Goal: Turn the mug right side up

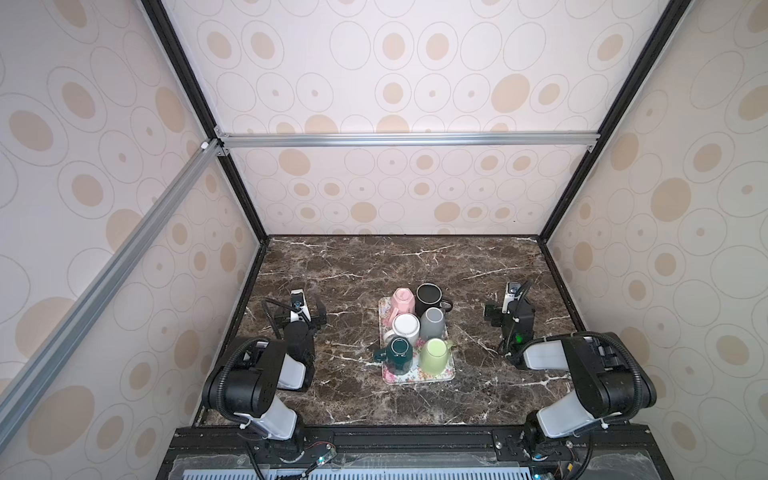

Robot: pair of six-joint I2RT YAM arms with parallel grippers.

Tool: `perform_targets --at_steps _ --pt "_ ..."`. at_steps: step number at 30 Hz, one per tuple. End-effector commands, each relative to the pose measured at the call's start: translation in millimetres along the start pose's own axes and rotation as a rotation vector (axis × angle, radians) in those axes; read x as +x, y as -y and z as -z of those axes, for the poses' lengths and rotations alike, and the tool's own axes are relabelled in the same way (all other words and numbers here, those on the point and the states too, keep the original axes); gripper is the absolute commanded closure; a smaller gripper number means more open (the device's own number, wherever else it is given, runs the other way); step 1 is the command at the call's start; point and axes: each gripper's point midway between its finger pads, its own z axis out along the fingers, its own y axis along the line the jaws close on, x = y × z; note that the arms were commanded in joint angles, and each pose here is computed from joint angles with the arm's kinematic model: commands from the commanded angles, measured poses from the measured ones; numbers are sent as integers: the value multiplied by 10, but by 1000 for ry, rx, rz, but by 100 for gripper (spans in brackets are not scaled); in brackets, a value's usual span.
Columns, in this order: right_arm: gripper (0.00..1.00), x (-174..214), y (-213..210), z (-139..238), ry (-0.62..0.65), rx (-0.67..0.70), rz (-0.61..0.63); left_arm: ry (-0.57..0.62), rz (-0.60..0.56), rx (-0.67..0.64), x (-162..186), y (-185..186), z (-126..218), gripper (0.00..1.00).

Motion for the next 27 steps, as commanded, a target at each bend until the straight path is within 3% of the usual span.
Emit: perform_targets --at_steps 1,27 --pt "0 -89 35 -25 14 -12 -25 23 15 -14 -69 -31 -36 2" --pt "0 -77 37 -43 1 -29 -36 12 19 -11 -56 -25 -62 1"
